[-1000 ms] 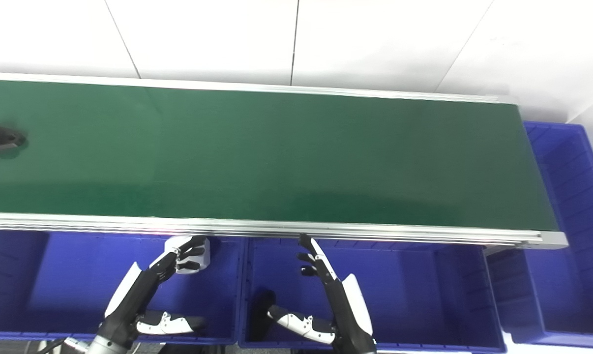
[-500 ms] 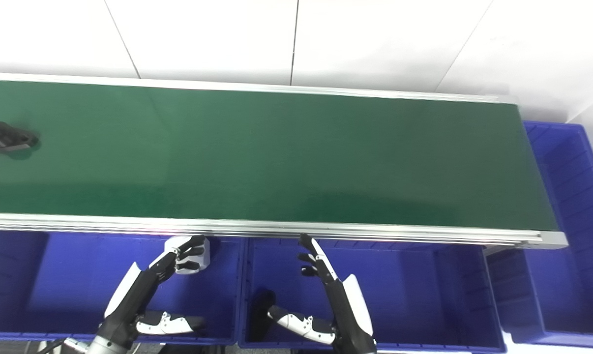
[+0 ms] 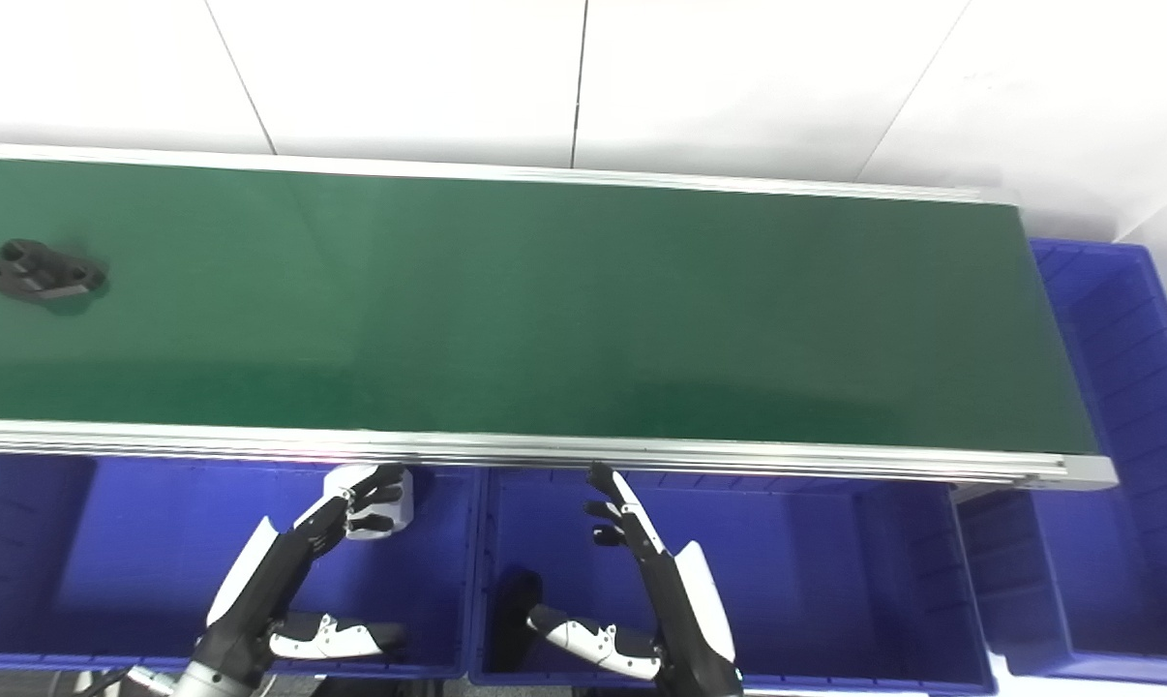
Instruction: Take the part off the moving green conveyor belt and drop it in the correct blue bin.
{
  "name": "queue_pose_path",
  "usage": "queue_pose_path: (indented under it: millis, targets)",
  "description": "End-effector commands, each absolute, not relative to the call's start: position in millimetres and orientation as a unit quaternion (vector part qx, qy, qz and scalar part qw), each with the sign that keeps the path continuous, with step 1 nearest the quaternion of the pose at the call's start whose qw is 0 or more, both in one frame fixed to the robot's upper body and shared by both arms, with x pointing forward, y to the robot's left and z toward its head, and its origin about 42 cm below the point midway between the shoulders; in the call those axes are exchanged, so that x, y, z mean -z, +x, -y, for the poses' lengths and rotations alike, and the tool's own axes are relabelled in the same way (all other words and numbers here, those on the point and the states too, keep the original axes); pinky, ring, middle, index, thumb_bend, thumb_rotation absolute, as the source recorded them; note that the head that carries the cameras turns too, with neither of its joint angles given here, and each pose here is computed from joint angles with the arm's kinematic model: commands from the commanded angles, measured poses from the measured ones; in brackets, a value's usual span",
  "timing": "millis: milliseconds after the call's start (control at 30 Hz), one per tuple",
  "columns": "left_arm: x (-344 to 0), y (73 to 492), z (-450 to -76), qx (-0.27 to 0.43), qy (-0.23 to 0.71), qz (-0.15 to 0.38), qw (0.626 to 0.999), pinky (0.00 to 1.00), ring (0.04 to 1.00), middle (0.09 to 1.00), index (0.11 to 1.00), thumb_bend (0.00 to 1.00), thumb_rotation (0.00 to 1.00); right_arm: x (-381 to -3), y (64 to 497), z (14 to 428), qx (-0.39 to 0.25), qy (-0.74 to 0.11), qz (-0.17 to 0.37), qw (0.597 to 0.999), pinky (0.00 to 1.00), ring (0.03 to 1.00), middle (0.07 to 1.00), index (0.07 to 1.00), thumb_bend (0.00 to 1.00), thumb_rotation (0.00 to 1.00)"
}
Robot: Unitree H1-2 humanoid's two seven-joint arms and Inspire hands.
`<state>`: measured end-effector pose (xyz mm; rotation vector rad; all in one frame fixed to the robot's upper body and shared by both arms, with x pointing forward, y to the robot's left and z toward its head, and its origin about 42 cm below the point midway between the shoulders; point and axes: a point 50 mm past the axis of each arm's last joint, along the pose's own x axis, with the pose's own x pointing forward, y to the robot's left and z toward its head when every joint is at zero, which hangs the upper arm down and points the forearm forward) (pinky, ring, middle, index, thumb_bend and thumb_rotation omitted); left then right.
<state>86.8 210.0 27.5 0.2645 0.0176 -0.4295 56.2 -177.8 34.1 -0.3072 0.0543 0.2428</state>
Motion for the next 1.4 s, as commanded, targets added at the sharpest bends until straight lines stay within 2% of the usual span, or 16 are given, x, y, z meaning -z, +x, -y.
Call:
queue_pose_path:
  millis: [0,200,367,533,700,933,1133,1267,1367]
  targets:
    - [-34,89,-211,0.210,0.131,0.016,0.969,0.72,0.836,0.888,0.862,0.80,0.44,-41,57,179,-0.117,-0.141,0.007,0.983,0.75,0.856,0.932,0.958,0.60,0.41]
    - [-27,85,-198,0.212,0.120,0.007,0.970,0.74,0.829,0.872,0.840,0.83,0.42,-34,54,192,-0.119,-0.143,-0.008,0.982,0.72,0.858,0.946,0.976,0.60,0.46]
    - [-21,84,-190,0.214,0.134,0.013,0.967,0.76,0.820,0.854,0.824,0.82,0.42,-28,52,202,-0.120,-0.142,-0.021,0.982,0.78,0.889,0.967,0.999,0.58,0.50]
    - [-18,85,-186,0.211,0.134,0.014,0.968,0.74,0.802,0.831,0.811,0.82,0.40,-25,52,205,-0.119,-0.147,-0.024,0.982,0.80,0.907,0.971,1.000,0.57,0.47]
    - [-14,87,-184,0.209,0.145,0.019,0.967,0.71,0.785,0.820,0.804,0.82,0.45,-21,55,205,-0.121,-0.150,-0.023,0.981,0.82,0.918,0.973,1.000,0.55,0.44]
    - [-10,90,-183,0.207,0.145,0.019,0.967,0.70,0.772,0.810,0.793,0.81,0.41,-17,57,205,-0.118,-0.145,-0.026,0.982,0.81,0.911,0.977,1.000,0.57,0.44]
    - [-9,90,-184,0.207,0.147,0.017,0.967,0.69,0.772,0.809,0.791,0.83,0.42,-18,58,204,-0.117,-0.148,-0.021,0.982,0.78,0.893,0.962,1.000,0.57,0.45]
    - [-9,90,-186,0.207,0.152,0.021,0.966,0.69,0.770,0.809,0.792,0.82,0.42,-31,56,202,-0.108,-0.147,0.000,0.983,0.81,0.880,0.944,1.000,0.57,0.42]
    - [-10,90,-186,0.207,0.154,0.024,0.966,0.69,0.771,0.810,0.793,0.81,0.42,-42,58,199,-0.086,-0.144,0.024,0.985,0.76,0.838,0.906,0.980,0.59,0.40]
